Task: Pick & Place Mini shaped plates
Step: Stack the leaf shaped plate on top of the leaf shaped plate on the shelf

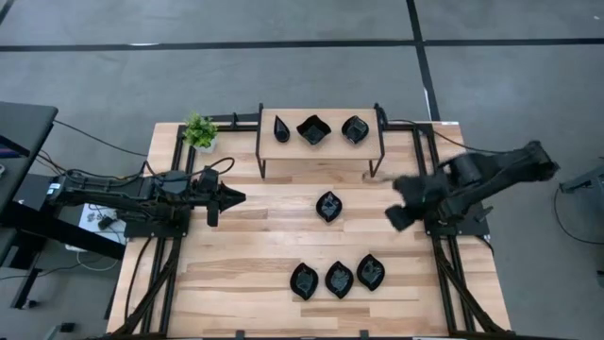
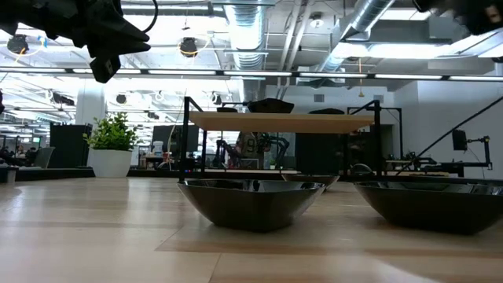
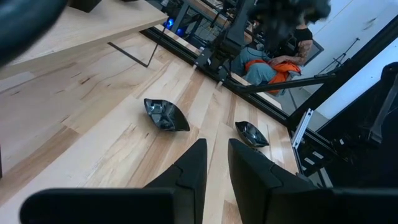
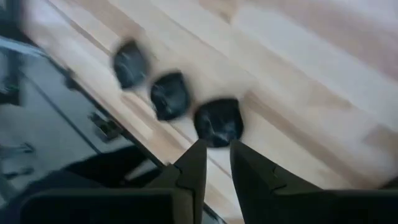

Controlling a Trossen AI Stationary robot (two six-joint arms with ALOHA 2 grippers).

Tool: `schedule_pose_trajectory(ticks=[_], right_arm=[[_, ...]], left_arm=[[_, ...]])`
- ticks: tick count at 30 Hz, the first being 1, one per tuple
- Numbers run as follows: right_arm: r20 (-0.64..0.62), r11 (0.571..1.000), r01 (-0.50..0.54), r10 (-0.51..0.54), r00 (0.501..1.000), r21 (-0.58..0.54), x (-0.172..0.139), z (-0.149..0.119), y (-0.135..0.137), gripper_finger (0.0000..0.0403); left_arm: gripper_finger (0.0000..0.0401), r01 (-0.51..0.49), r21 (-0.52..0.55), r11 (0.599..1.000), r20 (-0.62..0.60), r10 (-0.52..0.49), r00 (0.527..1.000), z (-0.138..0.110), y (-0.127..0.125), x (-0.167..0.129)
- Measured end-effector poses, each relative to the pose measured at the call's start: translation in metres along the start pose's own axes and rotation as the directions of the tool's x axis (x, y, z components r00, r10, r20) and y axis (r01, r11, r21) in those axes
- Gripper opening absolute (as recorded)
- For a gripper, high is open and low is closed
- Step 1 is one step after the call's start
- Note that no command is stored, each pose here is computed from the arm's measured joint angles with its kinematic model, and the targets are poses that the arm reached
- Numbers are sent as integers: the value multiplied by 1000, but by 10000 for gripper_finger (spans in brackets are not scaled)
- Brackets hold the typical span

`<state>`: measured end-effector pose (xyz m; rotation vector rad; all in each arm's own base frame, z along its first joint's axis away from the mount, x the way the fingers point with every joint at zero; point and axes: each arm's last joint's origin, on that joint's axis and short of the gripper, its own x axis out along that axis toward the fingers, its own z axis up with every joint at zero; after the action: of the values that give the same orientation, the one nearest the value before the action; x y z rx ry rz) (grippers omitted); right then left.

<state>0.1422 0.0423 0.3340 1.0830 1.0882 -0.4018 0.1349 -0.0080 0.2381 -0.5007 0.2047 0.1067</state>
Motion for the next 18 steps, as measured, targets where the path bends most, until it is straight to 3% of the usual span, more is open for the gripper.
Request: schedule_pose_trajectory(ticks=[8, 14, 18], right_arm=[[-128, 980, 198, -195, 972, 18, 65, -36, 2, 68], [-123, 987, 137, -126, 984, 79, 103, -59, 1, 68], [-94, 980, 150, -138, 986, 131, 123, -70, -7, 72]], left_arm=[[66, 0, 0, 1000, 1, 0, 1000, 0, 0, 0], [66, 1, -1, 1000, 3, -1, 1000, 0, 0, 0], [66, 2, -1, 1000, 4, -2, 1000, 0, 0, 0]])
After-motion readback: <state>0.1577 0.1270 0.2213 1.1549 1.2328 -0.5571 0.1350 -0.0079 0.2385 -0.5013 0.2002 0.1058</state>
